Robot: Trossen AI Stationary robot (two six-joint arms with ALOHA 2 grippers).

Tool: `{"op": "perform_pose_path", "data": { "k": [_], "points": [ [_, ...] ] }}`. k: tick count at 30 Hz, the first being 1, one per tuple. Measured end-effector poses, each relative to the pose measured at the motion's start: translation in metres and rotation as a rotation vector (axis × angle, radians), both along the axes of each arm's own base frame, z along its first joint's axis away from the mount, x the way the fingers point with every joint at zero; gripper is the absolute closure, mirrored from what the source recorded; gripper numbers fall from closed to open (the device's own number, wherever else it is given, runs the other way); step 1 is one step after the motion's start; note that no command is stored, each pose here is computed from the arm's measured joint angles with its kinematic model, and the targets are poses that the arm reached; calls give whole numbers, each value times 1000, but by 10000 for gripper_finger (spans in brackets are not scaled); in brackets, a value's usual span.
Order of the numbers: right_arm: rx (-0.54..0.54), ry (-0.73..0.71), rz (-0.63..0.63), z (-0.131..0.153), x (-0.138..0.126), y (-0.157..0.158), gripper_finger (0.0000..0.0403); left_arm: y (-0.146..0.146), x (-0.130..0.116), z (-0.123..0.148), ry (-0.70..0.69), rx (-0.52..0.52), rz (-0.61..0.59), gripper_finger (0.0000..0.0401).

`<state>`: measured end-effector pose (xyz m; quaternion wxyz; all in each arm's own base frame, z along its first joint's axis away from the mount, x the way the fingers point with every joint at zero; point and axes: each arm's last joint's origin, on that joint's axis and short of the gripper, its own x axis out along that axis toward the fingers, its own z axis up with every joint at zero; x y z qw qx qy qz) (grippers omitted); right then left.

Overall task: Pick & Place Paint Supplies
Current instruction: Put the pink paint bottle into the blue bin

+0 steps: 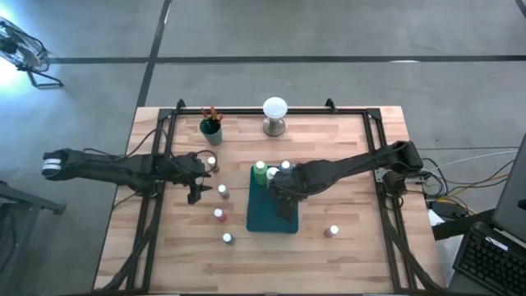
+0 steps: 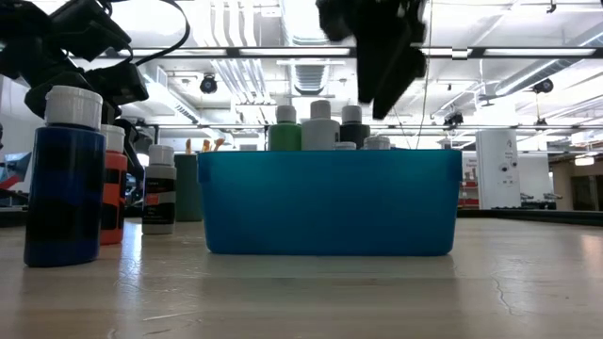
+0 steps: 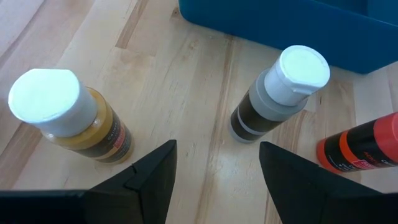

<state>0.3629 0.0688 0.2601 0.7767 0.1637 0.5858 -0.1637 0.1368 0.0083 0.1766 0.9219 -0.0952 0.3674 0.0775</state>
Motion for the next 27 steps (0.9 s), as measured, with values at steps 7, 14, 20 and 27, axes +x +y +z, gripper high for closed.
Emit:
{"op": "perform_pose_path", "data": {
  "k": [7,14,20,27],
  "points": [
    [-46,-45,56,44,-25,37,115,0,0,0,1,0,0,167],
    [-17,20,10,52,-59,88,130,0,0,0,0,0,0,167],
    [10,63,-104,40,-87,126,117,0,0,0,0,0,0,167],
    [38,81,-389,35,-103,136,92,0,0,0,0,0,0,167]
  ]
}}
